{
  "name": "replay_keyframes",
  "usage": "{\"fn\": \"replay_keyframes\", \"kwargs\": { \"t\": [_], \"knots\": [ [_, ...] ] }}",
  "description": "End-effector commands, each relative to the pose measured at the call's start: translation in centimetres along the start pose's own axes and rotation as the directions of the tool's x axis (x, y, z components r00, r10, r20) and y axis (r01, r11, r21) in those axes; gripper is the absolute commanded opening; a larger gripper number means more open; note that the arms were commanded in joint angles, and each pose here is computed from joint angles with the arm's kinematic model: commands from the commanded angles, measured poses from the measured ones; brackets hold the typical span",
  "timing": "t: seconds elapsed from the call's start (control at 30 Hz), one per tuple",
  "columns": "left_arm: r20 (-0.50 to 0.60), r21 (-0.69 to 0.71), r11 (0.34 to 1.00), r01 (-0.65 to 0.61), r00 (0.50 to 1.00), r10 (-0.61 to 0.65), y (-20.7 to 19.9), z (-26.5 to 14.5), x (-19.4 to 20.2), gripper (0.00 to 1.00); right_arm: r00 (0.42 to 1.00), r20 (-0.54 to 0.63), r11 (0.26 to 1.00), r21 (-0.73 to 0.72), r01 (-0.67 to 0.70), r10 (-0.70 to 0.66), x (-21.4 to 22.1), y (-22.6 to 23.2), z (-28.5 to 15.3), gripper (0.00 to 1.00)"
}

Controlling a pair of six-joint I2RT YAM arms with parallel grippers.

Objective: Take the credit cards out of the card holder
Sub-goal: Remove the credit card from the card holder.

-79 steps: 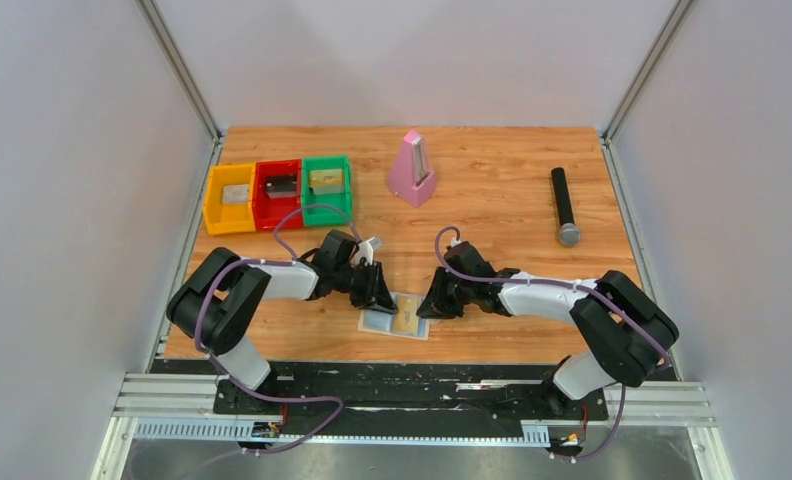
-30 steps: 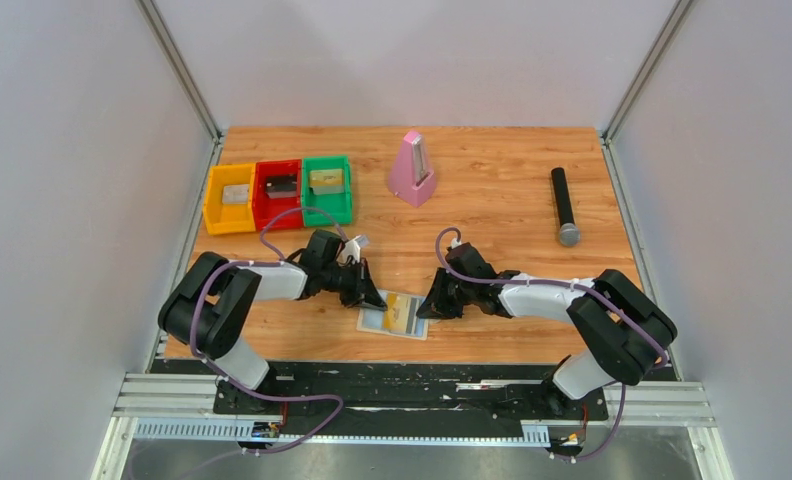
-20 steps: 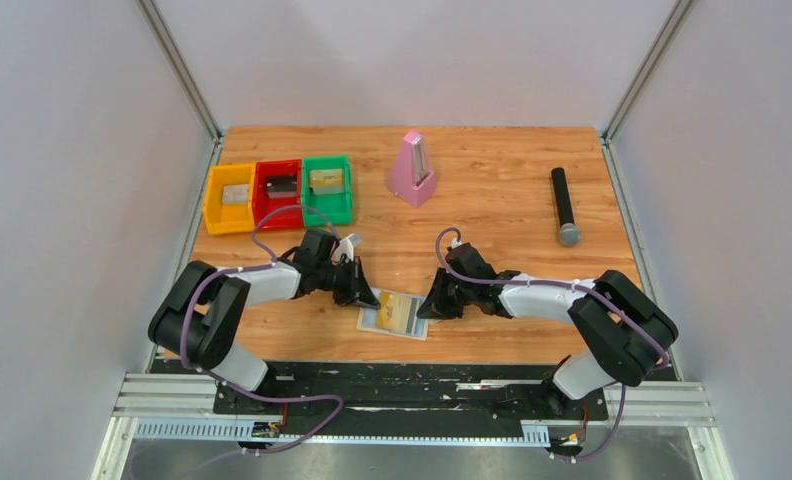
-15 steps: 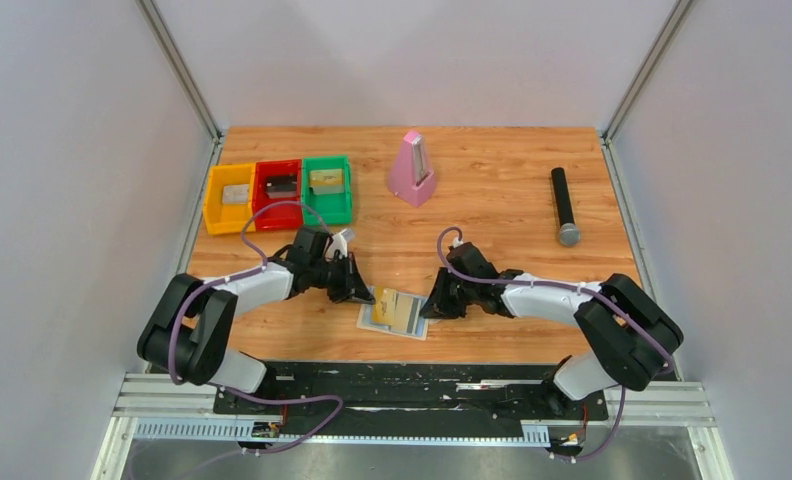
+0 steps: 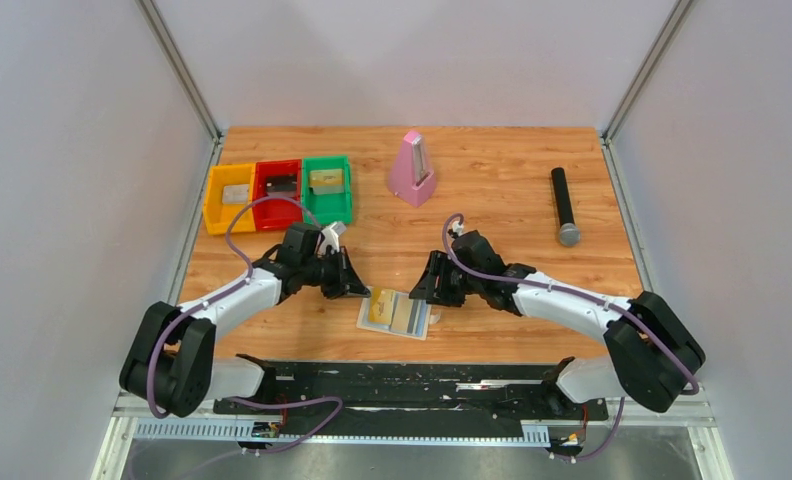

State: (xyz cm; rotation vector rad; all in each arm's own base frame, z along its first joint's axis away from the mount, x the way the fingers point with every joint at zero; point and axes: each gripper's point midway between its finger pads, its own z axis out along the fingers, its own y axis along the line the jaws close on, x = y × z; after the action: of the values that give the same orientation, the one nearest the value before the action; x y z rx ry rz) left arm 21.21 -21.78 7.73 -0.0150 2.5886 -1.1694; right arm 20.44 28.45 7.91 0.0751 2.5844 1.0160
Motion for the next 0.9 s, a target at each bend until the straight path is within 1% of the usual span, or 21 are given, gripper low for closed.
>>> {"fn": "replay_keyframes", "kwargs": {
  "t": [0.0, 0.07, 0.1, 0.13, 0.23, 0.33, 0.5, 0.87],
  "knots": [
    [0.033, -0.028, 0.999, -0.016, 0.999, 0.017, -0.2, -0.4, -1.2, 0.00, 0.998, 0.062, 0.998, -0.063, 0.025, -0.021, -1.9, 2.6, -0.3, 0.49],
    [0.020, -0.074, 0.997, -0.012, 1.000, 0.013, 0.8, -0.2, -1.0, 0.05, 0.998, 0.052, 0.997, -0.073, 0.024, -0.020, -1.6, 3.0, 0.1, 0.46],
    [0.019, -0.087, 0.996, -0.008, 1.000, 0.010, 1.2, -0.1, -1.0, 0.09, 0.999, 0.044, 0.997, -0.079, 0.023, -0.019, -1.5, 3.4, 0.3, 0.46],
    [0.020, -0.088, 0.996, -0.010, 1.000, 0.012, 1.3, 0.0, -1.0, 0.11, 0.999, 0.036, 0.996, -0.084, 0.027, -0.024, -1.3, 3.8, 0.6, 0.46],
    [0.032, -0.109, 0.994, -0.010, 0.999, 0.013, 1.8, 0.3, -1.4, 0.21, 0.999, 0.026, 0.996, -0.079, 0.030, -0.028, -1.1, 4.7, 1.6, 0.46],
    [0.022, -0.116, 0.993, -0.011, 1.000, 0.013, 2.3, 0.8, -1.4, 0.23, 1.000, 0.018, 0.998, -0.059, 0.017, -0.016, -1.0, 5.1, 2.9, 0.46],
    [-0.016, -0.108, 0.994, 0.002, 1.000, -0.004, 2.9, 1.6, -0.6, 0.26, 1.000, -0.015, 1.000, 0.010, -0.004, 0.004, -0.3, 4.6, 5.2, 0.49],
    [-0.042, -0.063, 0.998, 0.020, 0.999, -0.023, 3.5, 2.5, 0.7, 0.31, 0.998, -0.064, 0.993, 0.120, -0.011, 0.019, 1.0, 3.1, 8.1, 0.48]
  ]
}}
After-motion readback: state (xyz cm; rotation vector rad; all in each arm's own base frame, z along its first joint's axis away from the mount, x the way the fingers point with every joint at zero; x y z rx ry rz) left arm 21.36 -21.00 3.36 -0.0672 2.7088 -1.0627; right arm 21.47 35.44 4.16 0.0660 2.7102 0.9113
